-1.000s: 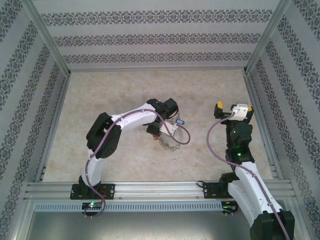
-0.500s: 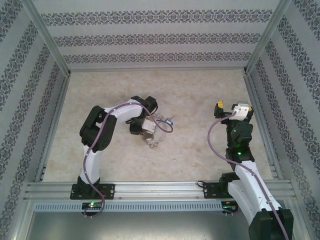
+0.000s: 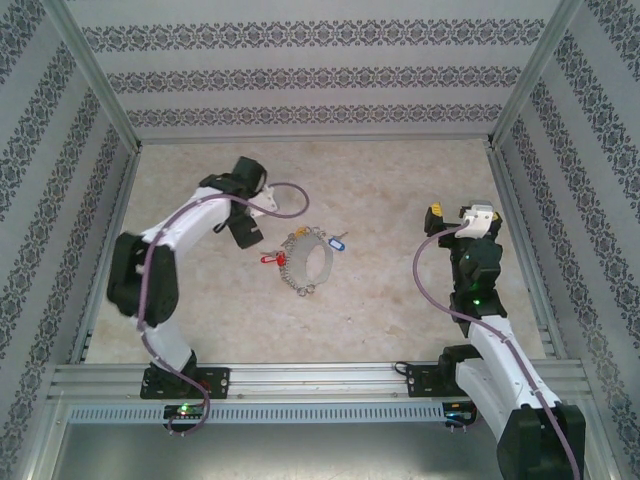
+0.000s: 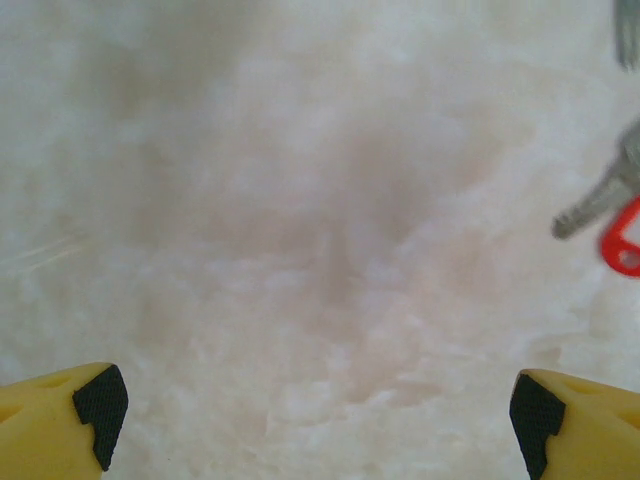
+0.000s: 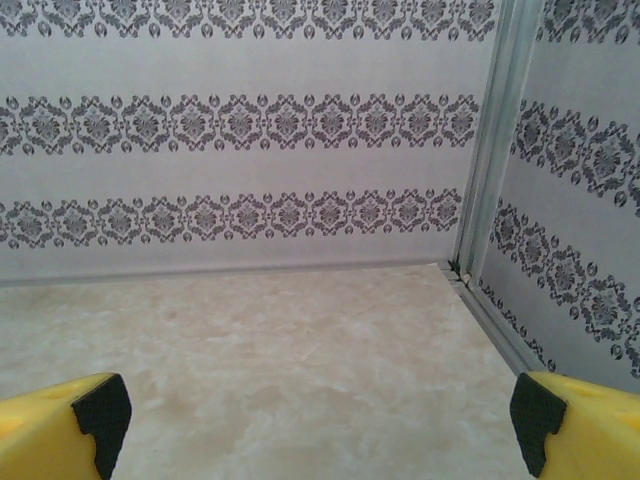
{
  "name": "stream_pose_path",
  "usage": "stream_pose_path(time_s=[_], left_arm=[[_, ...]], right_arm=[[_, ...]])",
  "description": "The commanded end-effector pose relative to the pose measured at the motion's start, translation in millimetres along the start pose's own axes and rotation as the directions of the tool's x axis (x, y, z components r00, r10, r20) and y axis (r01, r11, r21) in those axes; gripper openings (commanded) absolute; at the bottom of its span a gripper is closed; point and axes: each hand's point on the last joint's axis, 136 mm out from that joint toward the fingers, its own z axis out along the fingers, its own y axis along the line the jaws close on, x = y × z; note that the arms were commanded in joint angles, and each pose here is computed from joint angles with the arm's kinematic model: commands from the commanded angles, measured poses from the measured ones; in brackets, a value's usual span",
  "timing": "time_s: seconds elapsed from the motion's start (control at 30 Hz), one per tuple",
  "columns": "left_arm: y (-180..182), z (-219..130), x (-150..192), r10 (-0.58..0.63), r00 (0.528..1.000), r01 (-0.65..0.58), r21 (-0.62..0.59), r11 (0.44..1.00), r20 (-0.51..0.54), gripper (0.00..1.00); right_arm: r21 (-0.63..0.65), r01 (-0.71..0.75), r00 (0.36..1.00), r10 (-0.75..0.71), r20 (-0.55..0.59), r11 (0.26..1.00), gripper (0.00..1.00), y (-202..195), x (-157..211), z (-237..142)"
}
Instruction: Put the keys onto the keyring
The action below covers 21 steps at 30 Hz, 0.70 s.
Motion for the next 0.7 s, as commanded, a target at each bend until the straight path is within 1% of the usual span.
stream_pose_path(time_s=[0.0, 0.03, 0.1, 0.17, 0.2, 0.23, 0.27, 0.33, 0.37, 0.4, 0.5, 0.57, 0.6, 0.63, 0.67], left_arm=[[20.7, -29.1, -21.2, -0.260, 0.926, 0.279, -0.030, 0.960, 0.275, 0.99], [26.4, -37.1, -21.3, -0.315, 0.884, 0.351, -0.044, 0.936, 0.345, 0.99], [36.1, -46.1, -14.2, -0.420, 0.790, 0.487, -0.041, 0.872, 0.448, 0.99], [42.9, -49.4, -1.8, -0.506, 0.672, 0.608, -0.013, 0.794, 0.541, 0.99], [45.0, -49.7, 5.3, -0.524, 0.634, 0.646, -0.016, 0.763, 0.569, 0.99], [46.4, -46.5, 16.6, -0.538, 0.606, 0.684, -0.038, 0.729, 0.586, 0.99], [47.4, -42.4, 29.1, -0.545, 0.594, 0.712, -0.073, 0.698, 0.591, 0.99], [44.8, -30.7, 49.9, -0.549, 0.603, 0.732, -0.128, 0.669, 0.578, 0.99], [39.6, -23.2, 57.3, -0.548, 0.609, 0.730, -0.134, 0.671, 0.573, 0.99], [35.3, -18.3, 60.6, -0.545, 0.605, 0.728, -0.128, 0.673, 0.580, 0.99], [24.5, -4.0, 66.9, -0.548, 0.552, 0.743, -0.072, 0.666, 0.628, 0.99], [21.9, 8.7, 73.7, -0.552, 0.524, 0.761, -0.065, 0.646, 0.649, 0.99], [23.5, 11.9, 73.5, -0.539, 0.521, 0.759, -0.069, 0.648, 0.662, 0.99], [21.5, 14.5, 67.8, -0.523, 0.546, 0.728, -0.062, 0.683, 0.655, 0.99], [23.4, 19.2, 66.5, -0.533, 0.548, 0.725, -0.048, 0.687, 0.645, 0.99]], right_arm=[[-0.062, 0.002, 1.000, -0.003, -0.013, 0.998, 0.98, 15.3, 5.9, 2.4], [-0.082, 0.022, 0.999, -0.025, -0.032, 0.996, 0.98, 22.1, 11.4, 3.9], [-0.107, 0.064, 0.994, -0.072, -0.077, 0.992, 0.98, 33.5, 26.8, 7.2], [-0.121, 0.118, 0.984, -0.132, -0.120, 0.986, 0.98, 41.4, 46.0, 10.3], [-0.120, 0.140, 0.979, -0.155, -0.133, 0.983, 0.98, 43.2, 52.4, 11.7], [-0.118, 0.160, 0.973, -0.177, -0.150, 0.980, 0.98, 43.3, 60.0, 13.5], [-0.129, 0.165, 0.969, -0.185, -0.165, 0.978, 0.98, 45.1, 65.6, 15.3], [-0.163, 0.159, 0.965, -0.188, -0.182, 0.974, 0.98, 51.3, 76.3, 19.0], [-0.171, 0.150, 0.965, -0.182, -0.190, 0.974, 0.98, 53.3, 82.1, 21.1], [-0.173, 0.151, 0.962, -0.185, -0.201, 0.973, 0.98, 53.6, 88.9, 22.7], [-0.151, 0.151, 0.965, -0.179, -0.194, 0.977, 0.98, 48.2, 106.3, 28.0], [-0.150, 0.182, 0.967, -0.205, -0.154, 0.972, 0.98, 50.8, 106.0, 32.9], [-0.143, 0.168, 0.969, -0.190, -0.160, 0.975, 0.98, 50.2, 107.0, 36.9], [-0.146, 0.155, 0.971, -0.178, -0.158, 0.977, 0.98, 51.0, 109.3, 41.3], [-0.115, 0.151, 0.971, -0.169, -0.168, 0.982, 0.98, 46.9, 114.4, 46.2]])
